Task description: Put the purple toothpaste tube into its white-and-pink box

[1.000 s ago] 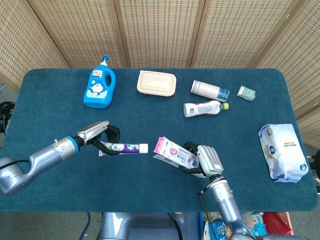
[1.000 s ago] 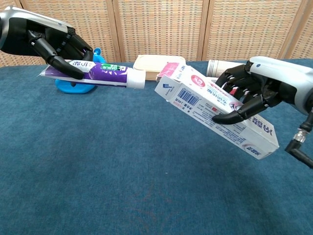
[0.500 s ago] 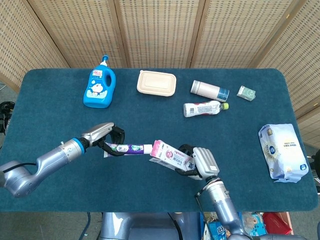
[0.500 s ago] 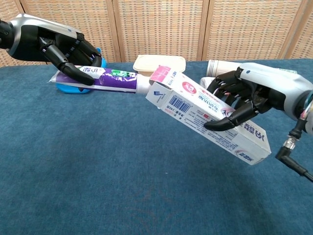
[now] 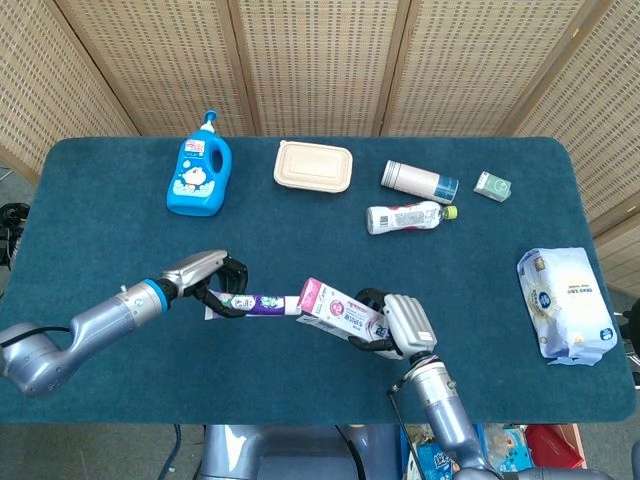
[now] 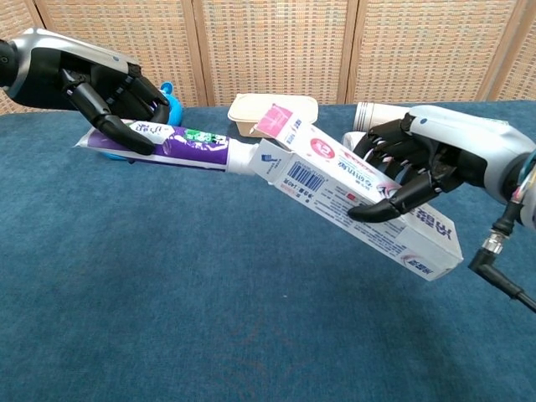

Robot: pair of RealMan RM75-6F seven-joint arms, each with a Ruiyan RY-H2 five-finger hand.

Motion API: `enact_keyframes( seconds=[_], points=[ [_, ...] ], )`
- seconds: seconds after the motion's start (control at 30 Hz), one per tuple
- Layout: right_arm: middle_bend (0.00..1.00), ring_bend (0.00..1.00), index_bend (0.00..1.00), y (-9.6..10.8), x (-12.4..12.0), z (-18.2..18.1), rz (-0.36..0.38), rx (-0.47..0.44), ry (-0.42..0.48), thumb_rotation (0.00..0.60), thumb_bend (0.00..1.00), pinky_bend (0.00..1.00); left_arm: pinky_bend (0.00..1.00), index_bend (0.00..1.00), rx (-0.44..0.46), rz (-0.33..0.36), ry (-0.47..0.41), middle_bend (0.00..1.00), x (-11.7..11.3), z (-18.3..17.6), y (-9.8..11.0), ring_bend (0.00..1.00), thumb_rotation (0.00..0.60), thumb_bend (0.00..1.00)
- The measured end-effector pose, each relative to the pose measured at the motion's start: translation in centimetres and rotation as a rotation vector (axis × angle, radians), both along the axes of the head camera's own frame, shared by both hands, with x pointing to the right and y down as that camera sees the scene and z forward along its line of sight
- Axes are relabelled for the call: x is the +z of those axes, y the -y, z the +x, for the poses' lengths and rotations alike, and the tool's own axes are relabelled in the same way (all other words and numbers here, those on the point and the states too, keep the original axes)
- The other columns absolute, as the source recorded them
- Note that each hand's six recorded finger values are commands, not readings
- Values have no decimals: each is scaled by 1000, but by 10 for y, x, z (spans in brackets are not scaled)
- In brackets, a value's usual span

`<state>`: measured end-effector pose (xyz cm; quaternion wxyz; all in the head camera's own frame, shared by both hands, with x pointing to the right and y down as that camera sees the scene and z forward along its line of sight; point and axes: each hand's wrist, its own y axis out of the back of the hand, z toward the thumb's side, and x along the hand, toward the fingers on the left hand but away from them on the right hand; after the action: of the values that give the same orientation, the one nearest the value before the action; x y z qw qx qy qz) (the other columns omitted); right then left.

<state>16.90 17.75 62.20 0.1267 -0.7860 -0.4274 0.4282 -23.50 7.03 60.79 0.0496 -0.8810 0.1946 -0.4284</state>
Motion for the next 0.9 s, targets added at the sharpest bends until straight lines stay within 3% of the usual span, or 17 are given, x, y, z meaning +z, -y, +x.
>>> enact_keyframes(
  seconds=[0.33,0.9],
  points=[
    [594,487,676,-3,2,-2,-7,-8,-3,600,239,483,439,927,3,41,-61,674,-8,13,0,479,600,541],
    [594,487,676,-4,-3,-9,-4,-18,20,600,239,483,439,927,13,11,-48,675,-2,17,-3,479,600,543]
  ],
)
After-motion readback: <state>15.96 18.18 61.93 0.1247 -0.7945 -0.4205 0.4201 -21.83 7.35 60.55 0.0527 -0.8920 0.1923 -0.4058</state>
